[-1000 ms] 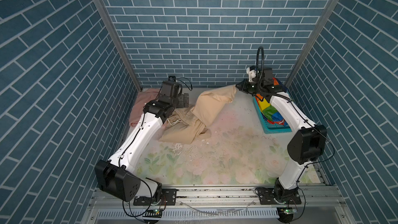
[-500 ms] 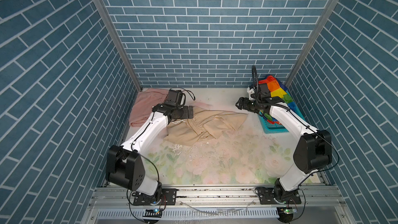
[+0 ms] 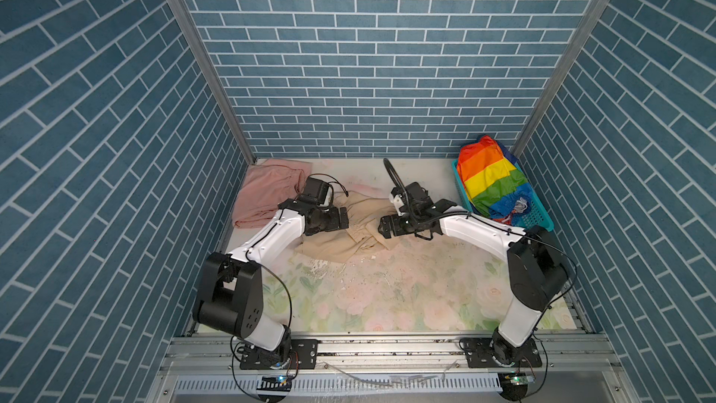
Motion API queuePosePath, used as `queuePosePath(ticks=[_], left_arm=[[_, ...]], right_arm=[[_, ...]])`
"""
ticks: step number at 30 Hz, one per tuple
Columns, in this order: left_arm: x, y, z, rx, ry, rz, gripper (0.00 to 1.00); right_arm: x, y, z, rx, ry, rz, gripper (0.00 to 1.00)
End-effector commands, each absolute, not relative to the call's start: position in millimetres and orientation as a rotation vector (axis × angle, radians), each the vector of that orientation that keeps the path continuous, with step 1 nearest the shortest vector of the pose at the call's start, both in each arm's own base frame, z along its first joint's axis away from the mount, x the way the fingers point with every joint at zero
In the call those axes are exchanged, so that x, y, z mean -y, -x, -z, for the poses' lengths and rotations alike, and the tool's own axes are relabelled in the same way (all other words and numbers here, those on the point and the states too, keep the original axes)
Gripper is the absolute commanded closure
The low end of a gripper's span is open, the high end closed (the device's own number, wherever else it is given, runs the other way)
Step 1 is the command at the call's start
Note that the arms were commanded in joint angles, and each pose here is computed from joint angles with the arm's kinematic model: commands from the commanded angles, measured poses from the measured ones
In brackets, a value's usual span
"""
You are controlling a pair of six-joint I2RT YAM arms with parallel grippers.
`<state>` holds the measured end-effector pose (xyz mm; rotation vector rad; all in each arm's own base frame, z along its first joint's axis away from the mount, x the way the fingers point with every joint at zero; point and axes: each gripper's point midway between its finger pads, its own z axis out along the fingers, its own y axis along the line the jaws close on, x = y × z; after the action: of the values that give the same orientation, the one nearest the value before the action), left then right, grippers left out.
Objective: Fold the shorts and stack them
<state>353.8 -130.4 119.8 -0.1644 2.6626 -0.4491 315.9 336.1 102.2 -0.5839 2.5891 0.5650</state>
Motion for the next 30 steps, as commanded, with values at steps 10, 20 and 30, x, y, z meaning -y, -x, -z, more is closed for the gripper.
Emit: queuePosePath(ticks=[10,20,30], left_arm=[[116.4,-346.8,-133.0,-2.622,0.257,0.513,0.00],[157.1,-342.5,-127.3,-2.660,0.111,0.525,0.00],[226.0,-334.9,-98.3,-2.775,-0.203,0.399,0.00]], right_arm=[[-348.3,-336.8,-67.0,-2.558,0.681,0.070,0.22],[-232.0,-338.3,-99.2,-2.523,0.417,0.169,0.95],[-148.5,-284.0,-56.9,-2.674,0.260,0.192,0.50]])
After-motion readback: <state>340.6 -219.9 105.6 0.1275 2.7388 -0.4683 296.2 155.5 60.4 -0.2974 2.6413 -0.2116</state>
